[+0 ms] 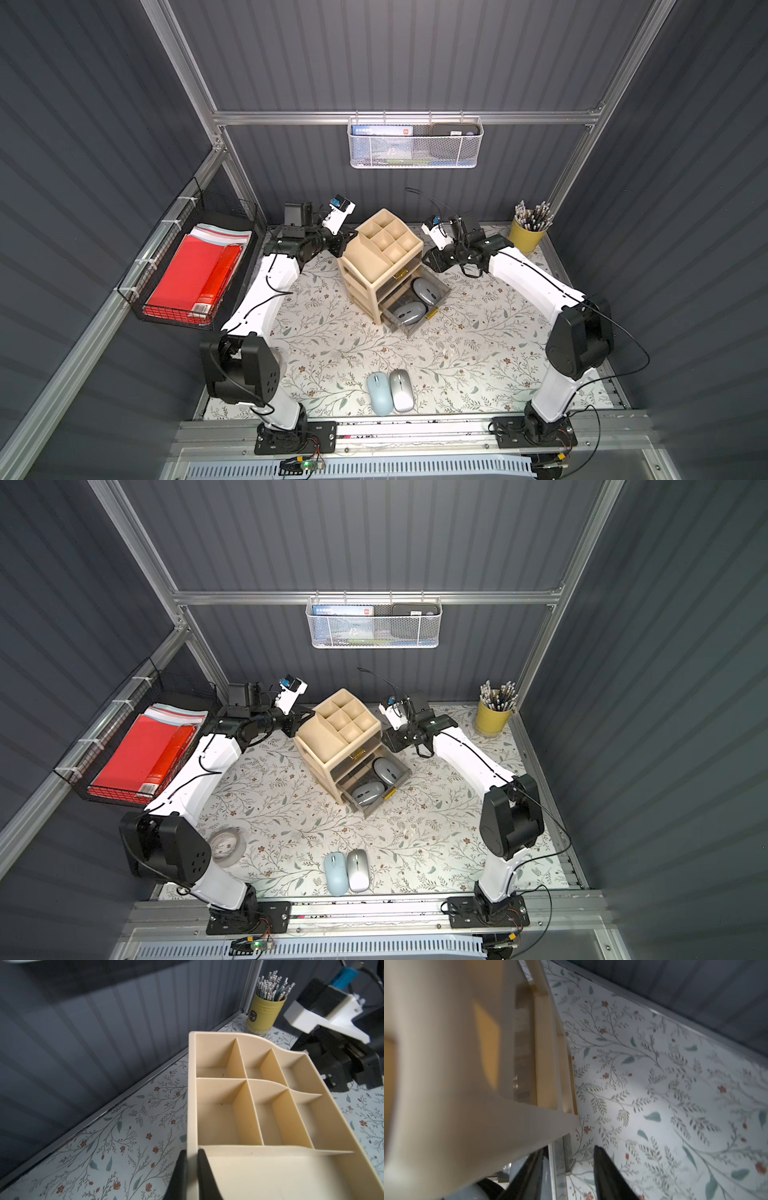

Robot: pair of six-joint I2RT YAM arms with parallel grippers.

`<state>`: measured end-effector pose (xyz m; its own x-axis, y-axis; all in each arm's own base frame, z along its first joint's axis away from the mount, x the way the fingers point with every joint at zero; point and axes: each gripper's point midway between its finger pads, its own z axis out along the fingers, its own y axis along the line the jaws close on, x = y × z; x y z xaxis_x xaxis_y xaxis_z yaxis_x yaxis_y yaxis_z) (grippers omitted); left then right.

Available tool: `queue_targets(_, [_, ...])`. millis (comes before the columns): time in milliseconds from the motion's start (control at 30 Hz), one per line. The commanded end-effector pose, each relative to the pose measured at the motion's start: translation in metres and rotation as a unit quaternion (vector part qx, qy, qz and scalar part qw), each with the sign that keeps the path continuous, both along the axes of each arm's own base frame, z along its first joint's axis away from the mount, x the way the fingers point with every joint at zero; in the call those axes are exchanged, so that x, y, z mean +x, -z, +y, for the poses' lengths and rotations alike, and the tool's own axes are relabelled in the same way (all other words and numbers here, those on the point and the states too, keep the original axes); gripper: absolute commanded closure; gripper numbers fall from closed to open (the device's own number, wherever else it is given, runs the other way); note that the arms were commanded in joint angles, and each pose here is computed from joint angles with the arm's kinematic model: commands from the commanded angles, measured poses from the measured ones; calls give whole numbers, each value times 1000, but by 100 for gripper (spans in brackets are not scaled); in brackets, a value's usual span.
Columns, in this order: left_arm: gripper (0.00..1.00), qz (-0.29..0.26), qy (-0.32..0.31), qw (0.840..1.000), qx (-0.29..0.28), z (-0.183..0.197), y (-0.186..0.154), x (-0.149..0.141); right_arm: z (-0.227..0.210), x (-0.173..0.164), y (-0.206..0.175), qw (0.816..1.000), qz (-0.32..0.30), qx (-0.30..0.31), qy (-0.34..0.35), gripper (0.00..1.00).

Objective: Take the mice out of the drawer
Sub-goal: Adjust the storage box at the center of the board.

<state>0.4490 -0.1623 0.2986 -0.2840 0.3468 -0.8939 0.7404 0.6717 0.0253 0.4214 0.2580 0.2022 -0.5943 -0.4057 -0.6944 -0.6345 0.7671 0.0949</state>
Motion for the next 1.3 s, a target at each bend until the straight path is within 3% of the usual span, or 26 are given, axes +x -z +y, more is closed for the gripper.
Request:
queue_targets(0, [99,75,69,994,41,-15,64,-14,-32,14,-18,996,-7,20,81,50])
queue_targets(133, [98,56,67,995,51,-16,60,10,-45,0,-18,995,-8,36,92,41])
queue_targets(200, [81,30,84,995,33,-24,44,14,-53,3,-15,993,-20,40,113,39])
queue_targets(233, [58,10,99,995,20,-30,30,12,-57,7,-13,991,-19,42,122,38])
queue_targets(267, [47,-11,102,995,2,-32,14,12,-59,9,-11,991,-16,47,126,37])
queue_targets(333, [1,-71,101,992,-41,-37,-29,10,-58,16,-6,991,-8,49,125,35])
queue_targets(433, [1,-148,14,984,-99,-21,-93,14,-54,26,-4,991,6,45,126,33])
queue_targets(500, [1,-175,-84,972,-132,5,-124,18,-47,31,-12,992,8,51,115,32])
queue_targets(567, [1,-179,-172,959,-136,35,-137,22,-45,37,-29,992,-8,59,114,31])
queue_targets(700, [1,-150,-337,918,-145,104,-134,15,-36,48,-71,990,-64,80,97,28])
queue_targets(867, [1,-111,-385,902,-160,130,-107,-22,-6,51,-102,994,-52,97,17,29])
queue_targets(1000, [1,-53,-381,908,-169,124,-64,-48,17,46,-106,995,-45,84,-26,31])
queue_targets(1267, [0,16,-343,913,-221,104,-11,-85,51,40,-94,996,-35,53,-58,34])
